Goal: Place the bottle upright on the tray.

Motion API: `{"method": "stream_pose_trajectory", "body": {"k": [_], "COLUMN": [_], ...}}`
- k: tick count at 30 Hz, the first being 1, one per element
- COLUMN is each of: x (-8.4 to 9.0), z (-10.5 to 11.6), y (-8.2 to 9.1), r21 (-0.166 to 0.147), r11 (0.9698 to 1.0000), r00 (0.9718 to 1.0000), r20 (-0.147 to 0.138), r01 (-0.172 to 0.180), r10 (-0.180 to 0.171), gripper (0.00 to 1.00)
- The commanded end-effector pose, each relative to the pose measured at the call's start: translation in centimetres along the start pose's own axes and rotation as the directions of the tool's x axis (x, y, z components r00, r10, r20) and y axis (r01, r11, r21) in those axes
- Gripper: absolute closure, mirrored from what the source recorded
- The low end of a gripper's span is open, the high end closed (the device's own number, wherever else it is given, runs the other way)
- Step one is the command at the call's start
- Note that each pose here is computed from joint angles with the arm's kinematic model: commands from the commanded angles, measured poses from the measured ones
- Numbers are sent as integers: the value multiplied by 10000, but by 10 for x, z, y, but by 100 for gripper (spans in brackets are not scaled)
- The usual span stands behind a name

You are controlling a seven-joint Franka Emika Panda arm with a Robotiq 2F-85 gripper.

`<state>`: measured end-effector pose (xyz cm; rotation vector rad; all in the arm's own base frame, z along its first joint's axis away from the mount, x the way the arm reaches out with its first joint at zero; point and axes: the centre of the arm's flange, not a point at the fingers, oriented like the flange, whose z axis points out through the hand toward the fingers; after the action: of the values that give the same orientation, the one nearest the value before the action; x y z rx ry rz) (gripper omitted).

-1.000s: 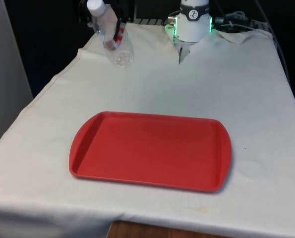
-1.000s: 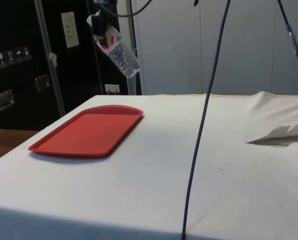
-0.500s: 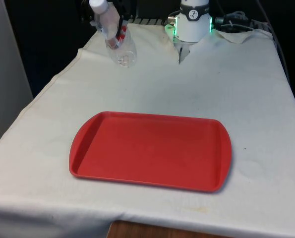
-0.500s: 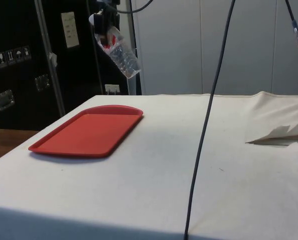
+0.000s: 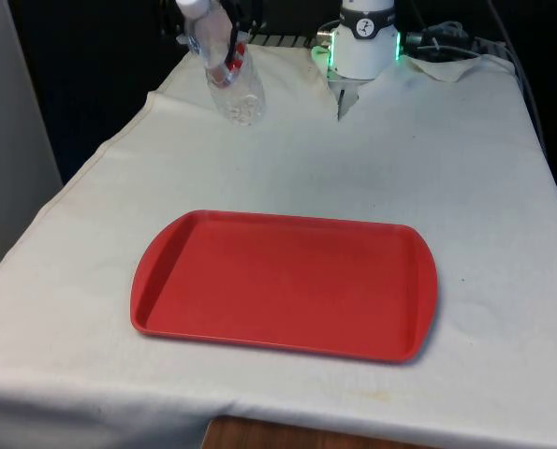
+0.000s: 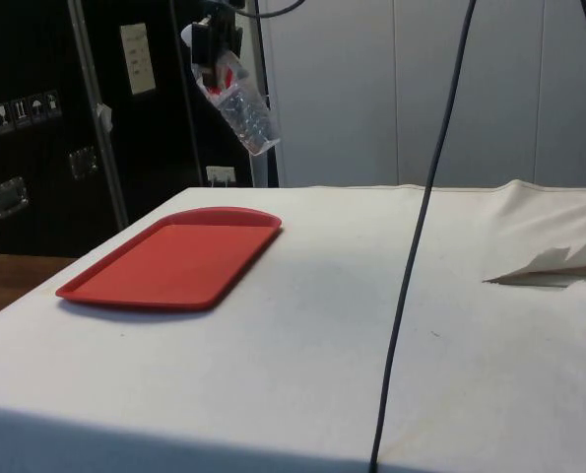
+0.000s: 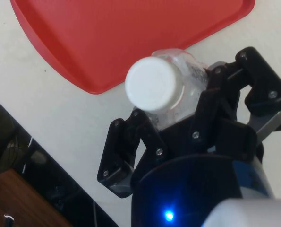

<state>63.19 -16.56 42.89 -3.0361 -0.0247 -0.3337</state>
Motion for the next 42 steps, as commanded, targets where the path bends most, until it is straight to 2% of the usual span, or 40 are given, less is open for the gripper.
{"method": "stream_pose_trajectory", "body": {"k": [1,3,7,9,10,11,18,19,20,24,27,28,29,32,35,36,37,39,40,42], "x": [-1,-10,-13,-14,-14,-15,-16,-15,-16,-14,-14,-13,-13,-12,-13,-11,-13,-13,-14,-14], "z": [-1,-4,-4,-4,-2,-4,-4,-2,-3,-3,-2,-1,-2,-2,-1,1,-1,-1,-1,-1], "y": [0,0,-7,-13,-11,-16,-31,-31,-35,-42,-50,-48,-53,-61,-70,-66,-73,-77,-82,-86], "r21": [16,36,179,308,323,361,574,586,633,727,813,779,836,898,957,923,979,1001,1020,1044], "r11": [10000,10000,9998,9995,9995,9993,9983,9982,9979,9973,9966,9968,9964,9958,9951,9954,9949,9946,9943,9940], "r00": [10000,9996,9991,9981,9991,9977,9937,9950,9924,9896,9859,9893,9848,9816,9767,9810,9753,9728,9700,9672], "r20": [-42,-270,-436,-609,-423,-676,-1119,-999,-1231,-1435,-1676,-1456,-1737,-1908,-2147,-1938,-2207,-2316,-2429,-2540], "r01": [1,18,9,19,34,24,84,105,95,127,146,167,160,198,245,249,255,280,308,335], "r10": [-1,-17,-1,0,-21,1,-19,-46,-16,-22,-8,-52,-12,-23,-34,-66,-33,-40,-51,-59], "gripper": [68,68,68,68,68,68,68,68,68,68,68,68,68,68,68,68,68,68,68,68]}}
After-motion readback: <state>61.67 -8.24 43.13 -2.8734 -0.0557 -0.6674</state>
